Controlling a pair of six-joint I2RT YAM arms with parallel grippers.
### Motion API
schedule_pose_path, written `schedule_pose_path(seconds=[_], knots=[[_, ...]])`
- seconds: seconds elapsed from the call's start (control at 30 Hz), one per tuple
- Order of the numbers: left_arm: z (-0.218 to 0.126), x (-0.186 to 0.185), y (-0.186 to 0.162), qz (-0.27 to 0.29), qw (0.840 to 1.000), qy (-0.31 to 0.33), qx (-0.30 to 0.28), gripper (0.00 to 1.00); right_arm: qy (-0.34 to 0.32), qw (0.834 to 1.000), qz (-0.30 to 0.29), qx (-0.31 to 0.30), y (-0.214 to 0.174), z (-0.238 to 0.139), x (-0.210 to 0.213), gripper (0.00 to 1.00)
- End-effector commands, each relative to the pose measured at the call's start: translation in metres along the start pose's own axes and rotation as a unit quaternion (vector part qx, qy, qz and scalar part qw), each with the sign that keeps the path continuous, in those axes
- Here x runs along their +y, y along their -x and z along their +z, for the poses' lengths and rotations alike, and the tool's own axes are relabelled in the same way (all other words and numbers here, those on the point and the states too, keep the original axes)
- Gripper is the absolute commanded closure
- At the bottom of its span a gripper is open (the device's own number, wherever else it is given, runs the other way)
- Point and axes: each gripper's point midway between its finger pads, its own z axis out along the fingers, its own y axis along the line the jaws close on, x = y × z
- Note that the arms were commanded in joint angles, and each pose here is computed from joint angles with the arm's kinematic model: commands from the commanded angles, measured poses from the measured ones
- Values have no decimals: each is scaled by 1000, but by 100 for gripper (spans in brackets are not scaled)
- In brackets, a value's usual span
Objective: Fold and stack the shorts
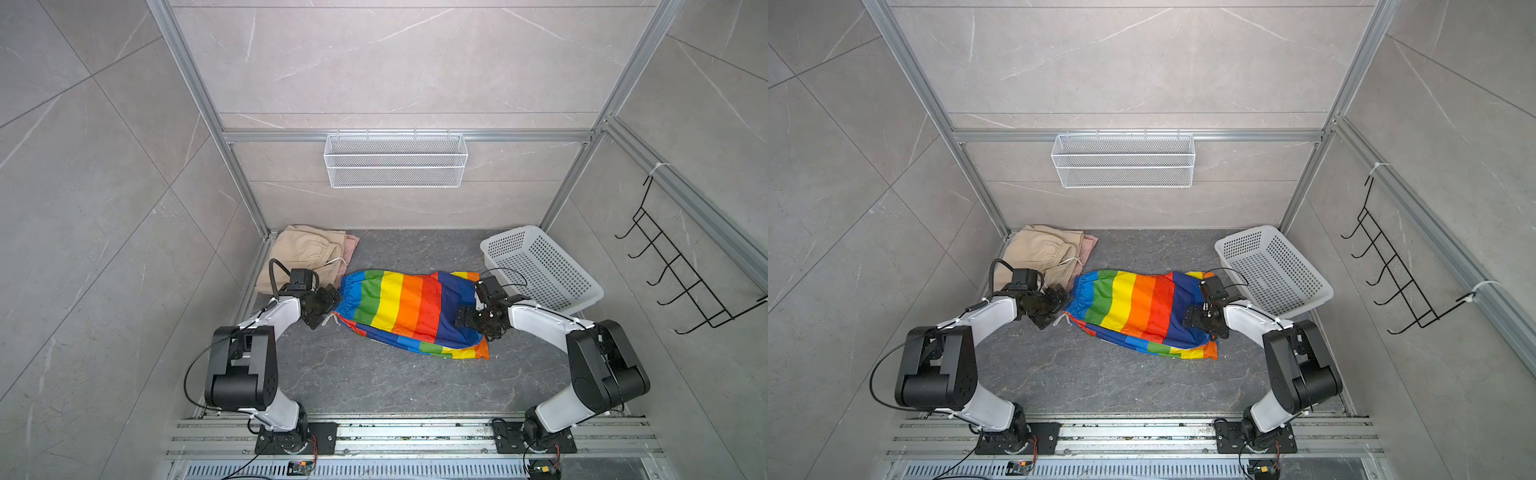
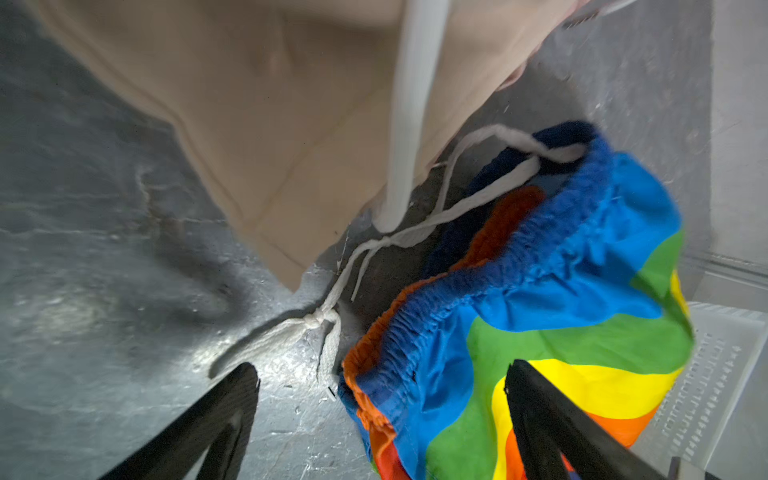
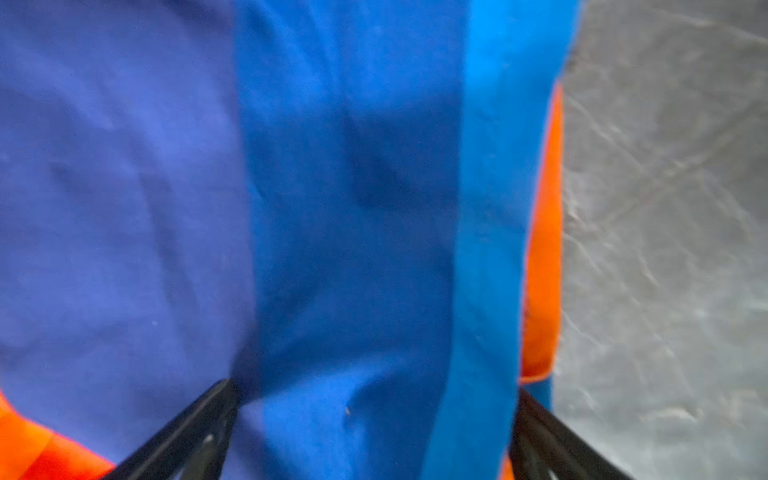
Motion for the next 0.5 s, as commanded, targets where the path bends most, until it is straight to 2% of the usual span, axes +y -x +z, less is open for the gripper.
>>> schedule_pose_path(seconds=[0.0, 0.27, 0.47], knots=[[6, -19, -3, 28, 999, -25, 14, 7, 8, 1000, -12, -6, 8, 1, 6, 0], [29, -22, -26, 49, 997, -5, 59, 10, 9, 1000, -9, 5, 4, 13, 1, 0], [19, -26, -33, 80, 995, 7, 50, 10, 4, 1000, -7, 7, 5, 14, -7, 1]])
